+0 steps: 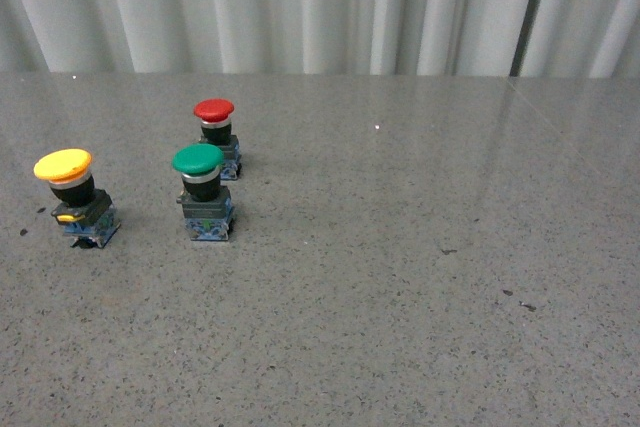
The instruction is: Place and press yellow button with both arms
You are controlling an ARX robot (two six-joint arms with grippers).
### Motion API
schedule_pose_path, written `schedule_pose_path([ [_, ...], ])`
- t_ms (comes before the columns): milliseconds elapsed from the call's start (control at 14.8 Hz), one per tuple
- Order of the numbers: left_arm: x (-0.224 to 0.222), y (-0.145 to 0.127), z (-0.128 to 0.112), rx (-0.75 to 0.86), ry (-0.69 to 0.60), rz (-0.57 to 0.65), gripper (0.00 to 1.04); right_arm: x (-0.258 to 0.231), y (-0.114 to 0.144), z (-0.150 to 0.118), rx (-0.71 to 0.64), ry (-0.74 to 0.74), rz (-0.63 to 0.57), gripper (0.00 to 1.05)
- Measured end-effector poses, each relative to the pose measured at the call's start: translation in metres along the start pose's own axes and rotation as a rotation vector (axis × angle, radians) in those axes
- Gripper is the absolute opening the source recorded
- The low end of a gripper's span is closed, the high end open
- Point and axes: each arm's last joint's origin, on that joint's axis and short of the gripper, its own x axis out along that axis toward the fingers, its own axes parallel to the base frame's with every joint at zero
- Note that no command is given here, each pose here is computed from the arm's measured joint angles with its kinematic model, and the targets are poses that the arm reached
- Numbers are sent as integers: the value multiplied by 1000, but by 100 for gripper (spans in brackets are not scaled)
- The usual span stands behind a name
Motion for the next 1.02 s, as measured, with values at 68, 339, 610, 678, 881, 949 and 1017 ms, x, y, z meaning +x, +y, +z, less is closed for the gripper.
schedule_pose_path([
  [68, 0, 0, 0, 0, 0, 0, 98, 0, 0, 0, 0, 0, 0, 98],
  [339, 1, -2, -2, -1, 170, 119, 98, 0, 0, 0, 0, 0, -1, 98],
  [610, 66, 36, 79, 52, 25, 237, 98, 0, 0, 0, 0, 0, 0, 98],
  [678, 95, 40, 90, 60, 43, 202, 98, 0, 0, 0, 0, 0, 0, 98],
  [881, 183, 38, 90, 54, 248, 86, 98, 0, 0, 0, 0, 0, 0, 98],
  [949, 201, 28, 85, 47, 304, 20, 98, 0, 0, 0, 0, 0, 0, 98],
  [1017, 214, 16, 76, 47, 348, -36, 98, 0, 0, 0, 0, 0, 0, 98],
])
